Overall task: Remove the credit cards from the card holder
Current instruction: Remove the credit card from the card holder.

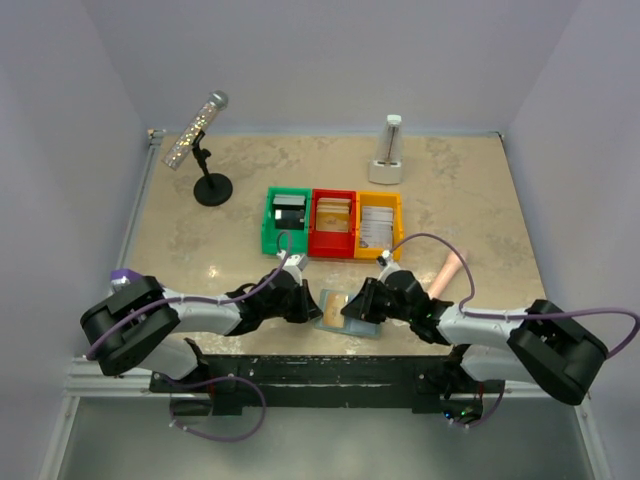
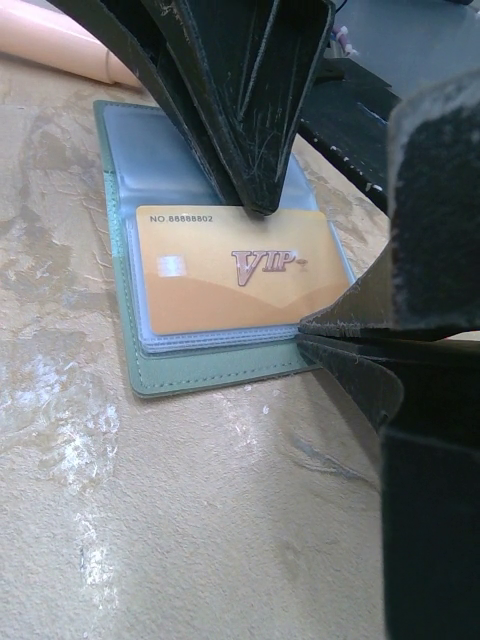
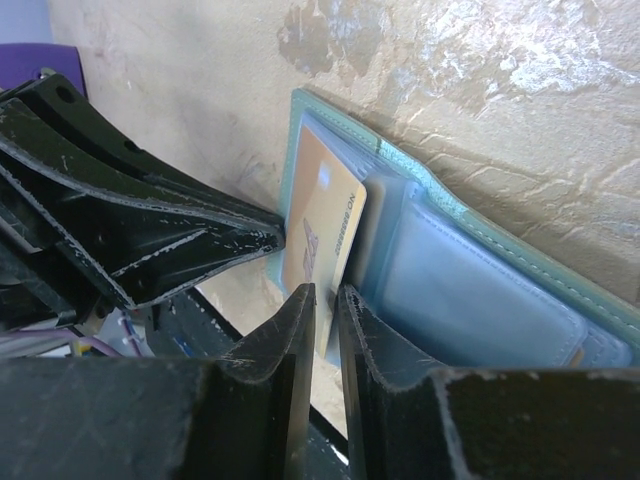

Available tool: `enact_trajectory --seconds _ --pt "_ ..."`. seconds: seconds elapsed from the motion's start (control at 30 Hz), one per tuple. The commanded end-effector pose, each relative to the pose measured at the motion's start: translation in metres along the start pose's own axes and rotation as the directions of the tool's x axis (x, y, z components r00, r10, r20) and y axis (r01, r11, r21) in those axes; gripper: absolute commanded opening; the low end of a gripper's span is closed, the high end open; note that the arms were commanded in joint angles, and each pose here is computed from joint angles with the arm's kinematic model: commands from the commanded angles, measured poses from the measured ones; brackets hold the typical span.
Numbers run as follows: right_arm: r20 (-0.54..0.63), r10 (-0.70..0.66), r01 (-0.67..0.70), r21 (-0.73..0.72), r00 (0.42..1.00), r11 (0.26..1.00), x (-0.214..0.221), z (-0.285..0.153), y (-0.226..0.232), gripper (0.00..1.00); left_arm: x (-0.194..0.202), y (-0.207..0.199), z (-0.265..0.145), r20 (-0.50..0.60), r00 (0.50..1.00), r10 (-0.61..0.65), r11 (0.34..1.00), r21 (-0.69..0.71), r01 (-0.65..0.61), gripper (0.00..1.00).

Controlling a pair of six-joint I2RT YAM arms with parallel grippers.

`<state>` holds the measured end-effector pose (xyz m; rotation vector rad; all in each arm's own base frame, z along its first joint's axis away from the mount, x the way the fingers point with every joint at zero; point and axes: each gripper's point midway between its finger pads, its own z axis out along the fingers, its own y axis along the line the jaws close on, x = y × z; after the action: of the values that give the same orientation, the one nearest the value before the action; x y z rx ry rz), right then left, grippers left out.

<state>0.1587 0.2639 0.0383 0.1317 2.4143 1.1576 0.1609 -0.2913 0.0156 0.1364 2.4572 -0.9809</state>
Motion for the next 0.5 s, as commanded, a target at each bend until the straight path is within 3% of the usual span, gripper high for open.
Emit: enact_trajectory --seconds 0.0,0.27,0.47 --pt "0.027 -0.016 0.018 -0.049 0.999 0.999 -0.0080 0.0028 0.0159 0.20 0.0298 0.0309 -0.0004 -0.102 0.995 0.001 0.994 -0.105 -0.012 0.03" --pt "0.034 -0.019 0.021 -0.068 0.999 0.997 -0.0105 0.0023 0.0212 0.31 0.0319 0.0290 0.0022 -0.118 0.993 0.004 0.995 -0.095 -0.015 0.02" --pt "0.031 -0.022 0.024 -0.068 0.999 0.997 -0.0097 0.0017 0.0213 0.18 0.0319 0.0290 0.0022 -0.118 0.993 0.004 0.995 -0.095 -0.015 0.02"
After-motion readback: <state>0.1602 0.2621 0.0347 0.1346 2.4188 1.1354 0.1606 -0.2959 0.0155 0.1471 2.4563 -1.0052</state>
